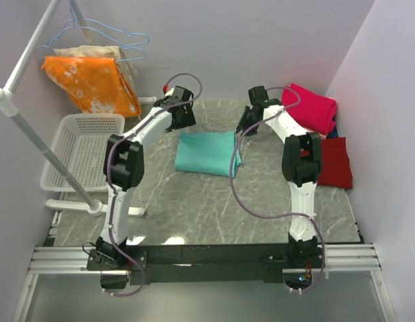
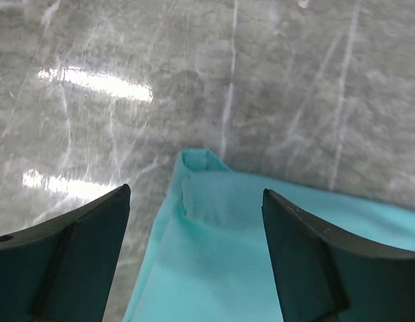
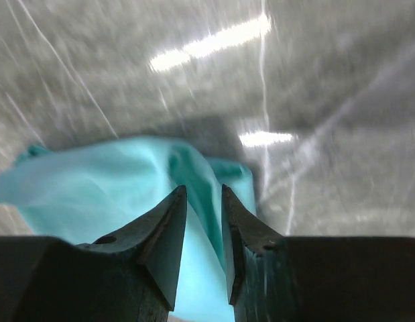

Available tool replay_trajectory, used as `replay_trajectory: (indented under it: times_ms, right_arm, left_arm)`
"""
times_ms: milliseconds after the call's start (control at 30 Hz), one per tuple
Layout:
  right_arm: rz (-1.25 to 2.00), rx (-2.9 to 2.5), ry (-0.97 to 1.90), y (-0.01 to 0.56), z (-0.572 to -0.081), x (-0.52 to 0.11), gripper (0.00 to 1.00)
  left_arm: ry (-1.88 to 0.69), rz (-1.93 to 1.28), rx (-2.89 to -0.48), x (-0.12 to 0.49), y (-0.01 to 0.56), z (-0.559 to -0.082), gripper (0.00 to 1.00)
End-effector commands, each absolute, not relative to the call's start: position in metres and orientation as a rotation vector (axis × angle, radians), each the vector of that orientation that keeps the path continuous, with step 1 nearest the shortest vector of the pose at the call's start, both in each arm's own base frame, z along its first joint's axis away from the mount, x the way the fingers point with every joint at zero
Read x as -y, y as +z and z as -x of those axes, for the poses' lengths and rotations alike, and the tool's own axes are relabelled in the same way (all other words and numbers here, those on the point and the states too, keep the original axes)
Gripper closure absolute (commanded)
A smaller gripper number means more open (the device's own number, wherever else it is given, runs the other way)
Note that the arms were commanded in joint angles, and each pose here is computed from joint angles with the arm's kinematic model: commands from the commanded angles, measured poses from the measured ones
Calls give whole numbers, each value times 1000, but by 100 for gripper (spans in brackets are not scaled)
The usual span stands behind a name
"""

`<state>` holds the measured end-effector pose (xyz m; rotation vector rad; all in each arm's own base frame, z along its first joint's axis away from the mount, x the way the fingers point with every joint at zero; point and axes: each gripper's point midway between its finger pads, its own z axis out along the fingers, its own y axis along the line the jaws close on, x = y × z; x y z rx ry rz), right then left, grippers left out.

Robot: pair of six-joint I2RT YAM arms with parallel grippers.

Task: Fold and stack the t-shirts
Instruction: Fold the tshirt

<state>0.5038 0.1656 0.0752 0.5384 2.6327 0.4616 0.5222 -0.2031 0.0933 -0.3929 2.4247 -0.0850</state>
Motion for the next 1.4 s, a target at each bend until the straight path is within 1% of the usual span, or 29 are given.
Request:
replay_trajectory:
  times_ms: [0, 33, 67, 200, 267, 300, 433, 600, 733, 967, 1100, 1367]
  right_arm:
    - [-443, -2573, 479, 122, -479, -173, 66]
    - [-430, -2552, 487, 134, -474, -174, 66]
    - [-427, -2569, 479, 128, -465, -174, 66]
    - [-382, -2569, 529, 137, -445, -190, 67]
    - [-363, -2591, 549, 133, -437, -201, 68]
    - [-358, -2602, 567, 130, -434, -206, 68]
    - [-324, -2663, 683, 117, -419, -233, 71]
    - [-279, -2723, 717, 101, -405, -258, 74]
    - [-278, -2752, 724, 90, -398, -268, 76]
    - [-298, -2806, 703, 75, -385, -268, 79]
    - [-291, -2840, 697, 66, -375, -267, 79]
    - [-289, -2917, 664, 42, -351, -263, 80]
  left_arm:
    - [-200, 322, -2354, 211, 151, -511, 16]
    - [-175, 325, -2372, 207, 147, -506, 17]
    - [-146, 321, -2390, 203, 141, -499, 17]
    - [-178, 279, -2401, 203, 143, -482, 20]
    - [-182, 275, -2424, 205, 135, -479, 23]
    - [-180, 264, -2439, 207, 131, -479, 28]
    - [-132, 236, -2494, 210, 114, -481, 39]
    - [-147, 222, -2527, 218, 98, -482, 48]
    - [-185, 221, -2530, 226, 92, -487, 51]
    - [-168, 217, -2539, 231, 82, -501, 50]
    - [-120, 225, -2513, 228, 79, -512, 47]
    - [79, 235, -2479, 207, 60, -532, 41]
